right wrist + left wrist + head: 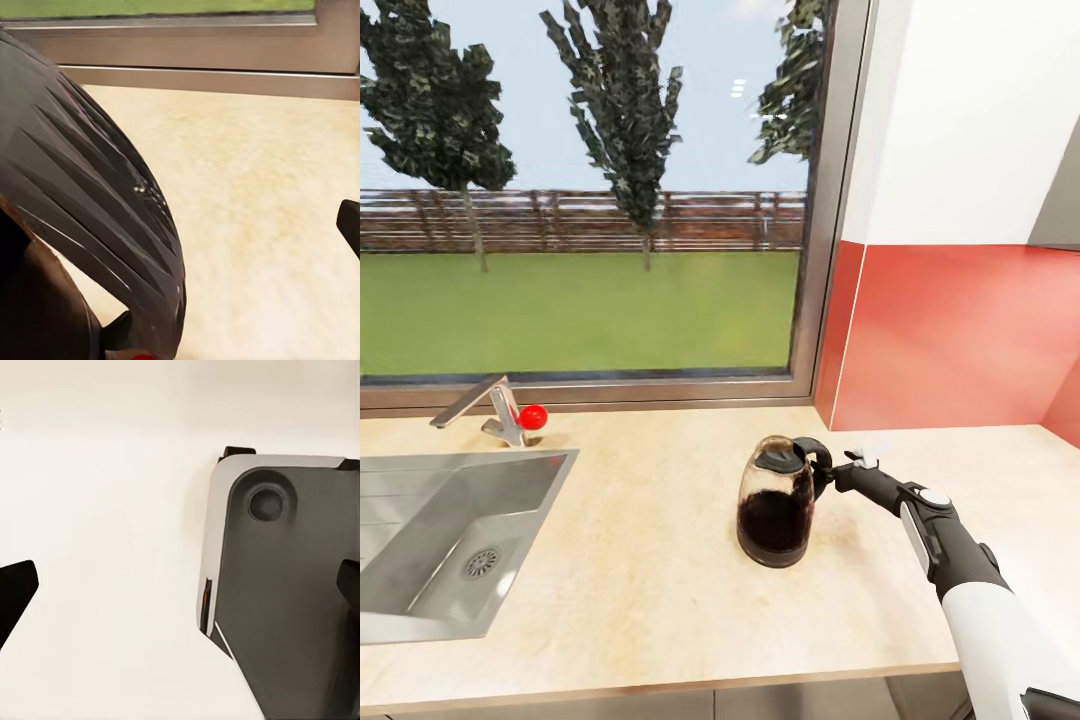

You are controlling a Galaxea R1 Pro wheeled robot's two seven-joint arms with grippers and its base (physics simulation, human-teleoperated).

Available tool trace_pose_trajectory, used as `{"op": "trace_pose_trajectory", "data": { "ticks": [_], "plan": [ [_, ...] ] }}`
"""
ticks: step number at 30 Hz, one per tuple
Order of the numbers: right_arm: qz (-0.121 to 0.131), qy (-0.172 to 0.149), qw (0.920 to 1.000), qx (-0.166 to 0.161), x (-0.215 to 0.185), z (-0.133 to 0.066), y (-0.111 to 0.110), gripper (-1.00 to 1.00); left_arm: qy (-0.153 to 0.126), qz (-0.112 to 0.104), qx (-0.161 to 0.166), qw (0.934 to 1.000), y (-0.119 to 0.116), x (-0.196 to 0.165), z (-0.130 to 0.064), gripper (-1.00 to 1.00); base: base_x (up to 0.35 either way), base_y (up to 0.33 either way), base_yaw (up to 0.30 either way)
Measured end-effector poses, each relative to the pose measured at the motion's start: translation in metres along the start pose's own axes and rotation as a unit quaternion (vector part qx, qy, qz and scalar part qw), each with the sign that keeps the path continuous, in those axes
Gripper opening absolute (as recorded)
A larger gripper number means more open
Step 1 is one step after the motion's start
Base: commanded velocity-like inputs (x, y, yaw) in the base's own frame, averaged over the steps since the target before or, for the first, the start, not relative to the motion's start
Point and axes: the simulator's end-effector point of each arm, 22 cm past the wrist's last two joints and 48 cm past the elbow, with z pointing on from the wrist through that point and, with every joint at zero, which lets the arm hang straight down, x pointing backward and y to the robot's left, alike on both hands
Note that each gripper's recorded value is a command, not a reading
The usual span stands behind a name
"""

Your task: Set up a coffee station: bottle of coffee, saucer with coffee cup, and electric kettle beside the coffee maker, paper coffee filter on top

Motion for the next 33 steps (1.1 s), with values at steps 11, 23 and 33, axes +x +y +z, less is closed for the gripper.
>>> {"op": "trace_pose_trajectory", "data": {
  "ticks": [11,23,33],
  "plan": [
    [0.000,0.000,1.0000,-0.001,-0.0001,0.0003,0.0009,1.00,0.001,0.000,0.001,1.0000,-0.0011,0.0007,0.0000,1.00,0.093,0.043,0.000],
    [0.000,0.000,1.0000,-0.001,0.0000,0.0007,0.0014,1.00,0.001,0.000,0.001,1.0000,-0.0019,0.0008,0.0001,1.00,0.008,0.001,0.000],
    [-0.002,0.001,1.0000,-0.001,0.0004,0.0004,0.0007,-1.00,0.001,0.000,0.001,1.0000,-0.0011,0.0007,0.0001,1.00,0.000,0.000,0.000]
  ]
}}
